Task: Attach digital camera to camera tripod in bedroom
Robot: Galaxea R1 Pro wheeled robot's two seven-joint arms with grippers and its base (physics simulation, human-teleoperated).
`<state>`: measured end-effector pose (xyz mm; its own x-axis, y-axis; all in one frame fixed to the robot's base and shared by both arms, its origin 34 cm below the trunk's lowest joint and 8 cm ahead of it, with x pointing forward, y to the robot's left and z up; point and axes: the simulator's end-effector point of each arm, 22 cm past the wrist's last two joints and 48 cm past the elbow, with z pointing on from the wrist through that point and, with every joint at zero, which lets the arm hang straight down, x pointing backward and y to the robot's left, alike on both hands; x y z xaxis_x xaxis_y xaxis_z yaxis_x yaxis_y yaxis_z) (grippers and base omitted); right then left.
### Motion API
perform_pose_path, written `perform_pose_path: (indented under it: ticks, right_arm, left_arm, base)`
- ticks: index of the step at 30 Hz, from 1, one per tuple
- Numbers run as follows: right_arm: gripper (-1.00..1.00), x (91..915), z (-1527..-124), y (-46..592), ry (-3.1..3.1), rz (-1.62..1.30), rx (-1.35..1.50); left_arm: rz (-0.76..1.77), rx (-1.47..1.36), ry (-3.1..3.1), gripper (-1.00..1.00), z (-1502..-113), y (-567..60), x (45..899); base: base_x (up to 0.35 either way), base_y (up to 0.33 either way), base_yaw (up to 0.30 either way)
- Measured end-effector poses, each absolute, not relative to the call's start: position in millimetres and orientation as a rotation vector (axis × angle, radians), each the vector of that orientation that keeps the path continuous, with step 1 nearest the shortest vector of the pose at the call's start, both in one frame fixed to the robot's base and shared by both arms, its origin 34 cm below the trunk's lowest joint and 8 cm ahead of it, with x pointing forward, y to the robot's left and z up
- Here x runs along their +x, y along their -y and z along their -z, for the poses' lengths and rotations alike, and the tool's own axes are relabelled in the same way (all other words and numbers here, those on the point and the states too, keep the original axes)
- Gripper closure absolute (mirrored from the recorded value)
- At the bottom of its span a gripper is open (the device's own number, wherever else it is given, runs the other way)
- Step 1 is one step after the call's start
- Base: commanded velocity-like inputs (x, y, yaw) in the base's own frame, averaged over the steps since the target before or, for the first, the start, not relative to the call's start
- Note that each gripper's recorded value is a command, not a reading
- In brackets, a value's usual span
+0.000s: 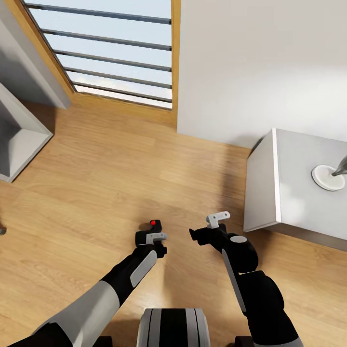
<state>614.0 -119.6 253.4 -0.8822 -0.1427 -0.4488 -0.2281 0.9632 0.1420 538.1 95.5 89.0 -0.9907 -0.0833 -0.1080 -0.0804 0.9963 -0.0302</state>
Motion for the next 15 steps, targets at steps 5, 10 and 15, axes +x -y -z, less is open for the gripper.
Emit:
perform_pose_path:
  ticks: [5, 10, 15]
  right_arm:
    - [-1.0, 612.1, -248.9, 119.7, -2.674, -0.266, -0.265]
    - [-1.0, 607.0, -237.6, 119.6, -2.694, -0.27, -0.263]
    - [-1.0, 601.9, -226.6, 119.6, -2.713, -0.275, -0.262]
  left_arm:
    - [0.038, -0.126, -3.037, -1.0, -85.2, -95.4, 535.0]
    - [0.035, -0.127, -3.057, -1.0, -75.6, -95.6, 526.7]
    - [0.034, -0.13, -3.078, -1.0, -66.3, -95.2, 518.2]
  base:
    - [0.0, 0.0, 0.0]
    - [0.0, 0.0, 0.0]
    - [0.0, 0.0, 0.0]
